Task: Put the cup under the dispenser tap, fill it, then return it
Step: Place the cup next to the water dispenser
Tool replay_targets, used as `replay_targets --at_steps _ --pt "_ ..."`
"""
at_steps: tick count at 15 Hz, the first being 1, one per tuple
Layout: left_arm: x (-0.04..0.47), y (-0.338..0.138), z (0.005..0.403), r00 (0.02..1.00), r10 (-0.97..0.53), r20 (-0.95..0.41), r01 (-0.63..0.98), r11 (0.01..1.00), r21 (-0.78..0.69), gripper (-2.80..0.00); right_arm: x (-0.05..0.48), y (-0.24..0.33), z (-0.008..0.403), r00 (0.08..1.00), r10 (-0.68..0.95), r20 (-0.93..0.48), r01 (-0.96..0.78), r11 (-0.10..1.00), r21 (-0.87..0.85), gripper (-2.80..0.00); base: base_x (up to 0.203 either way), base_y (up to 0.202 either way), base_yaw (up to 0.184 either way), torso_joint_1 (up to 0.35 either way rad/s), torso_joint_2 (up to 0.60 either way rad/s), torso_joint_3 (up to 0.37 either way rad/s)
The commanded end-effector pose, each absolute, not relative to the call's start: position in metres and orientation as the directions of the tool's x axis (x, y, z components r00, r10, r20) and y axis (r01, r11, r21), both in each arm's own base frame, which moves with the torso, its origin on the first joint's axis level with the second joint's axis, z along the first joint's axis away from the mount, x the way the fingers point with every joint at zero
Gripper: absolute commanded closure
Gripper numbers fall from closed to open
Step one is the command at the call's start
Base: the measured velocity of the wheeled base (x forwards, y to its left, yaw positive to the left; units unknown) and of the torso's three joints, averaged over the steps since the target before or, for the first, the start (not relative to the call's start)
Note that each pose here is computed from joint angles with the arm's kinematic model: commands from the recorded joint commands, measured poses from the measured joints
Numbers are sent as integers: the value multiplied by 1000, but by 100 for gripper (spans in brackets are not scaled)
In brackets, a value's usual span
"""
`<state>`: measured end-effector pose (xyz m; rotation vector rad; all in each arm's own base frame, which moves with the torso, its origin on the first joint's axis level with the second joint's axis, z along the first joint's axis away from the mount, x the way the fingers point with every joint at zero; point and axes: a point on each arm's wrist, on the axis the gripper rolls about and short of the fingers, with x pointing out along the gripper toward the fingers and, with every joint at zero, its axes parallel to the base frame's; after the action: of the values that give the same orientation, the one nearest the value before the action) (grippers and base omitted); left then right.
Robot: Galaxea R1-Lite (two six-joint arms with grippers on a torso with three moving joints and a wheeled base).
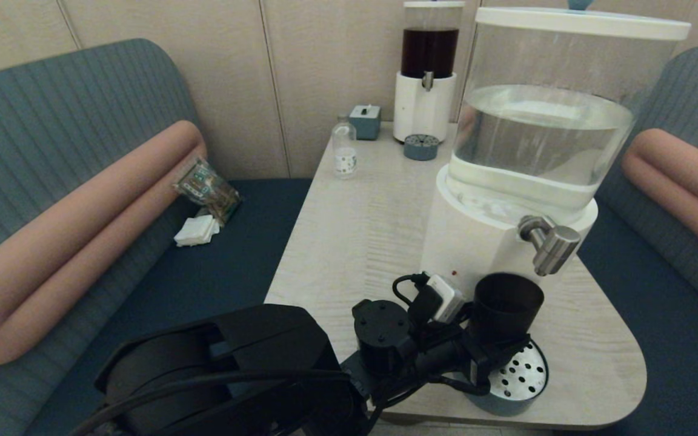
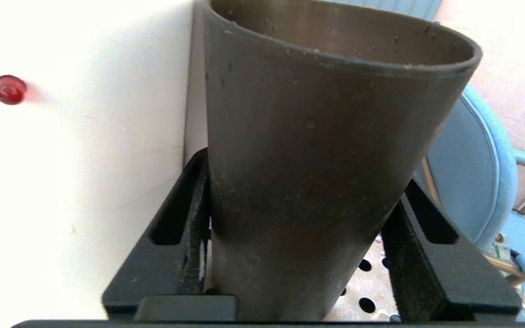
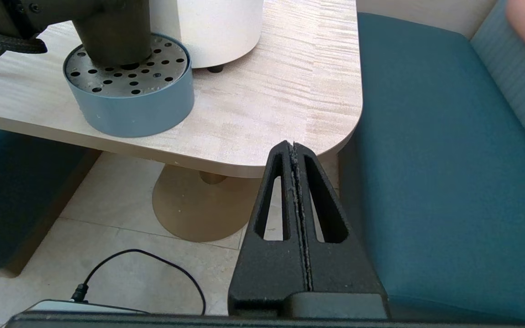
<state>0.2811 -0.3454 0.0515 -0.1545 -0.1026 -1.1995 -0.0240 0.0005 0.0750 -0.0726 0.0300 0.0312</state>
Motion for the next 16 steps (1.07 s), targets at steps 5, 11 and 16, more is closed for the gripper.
replay_targets --at_steps 5,11,16 --pt "279 -345 55 350 -921 172 937 345 -60 0 -24 0 75 999 31 -28 -33 997 -73 0 0 0 0 0 0 0" --pt "265 -341 74 331 -925 186 943 327 -54 0 -24 0 75 999 31 -28 -33 997 -73 0 0 0 0 0 0 0" --pt "256 -329 76 337 -930 148 941 331 -65 0 -24 0 75 999 31 -28 -33 997 -73 0 0 0 0 0 0 0"
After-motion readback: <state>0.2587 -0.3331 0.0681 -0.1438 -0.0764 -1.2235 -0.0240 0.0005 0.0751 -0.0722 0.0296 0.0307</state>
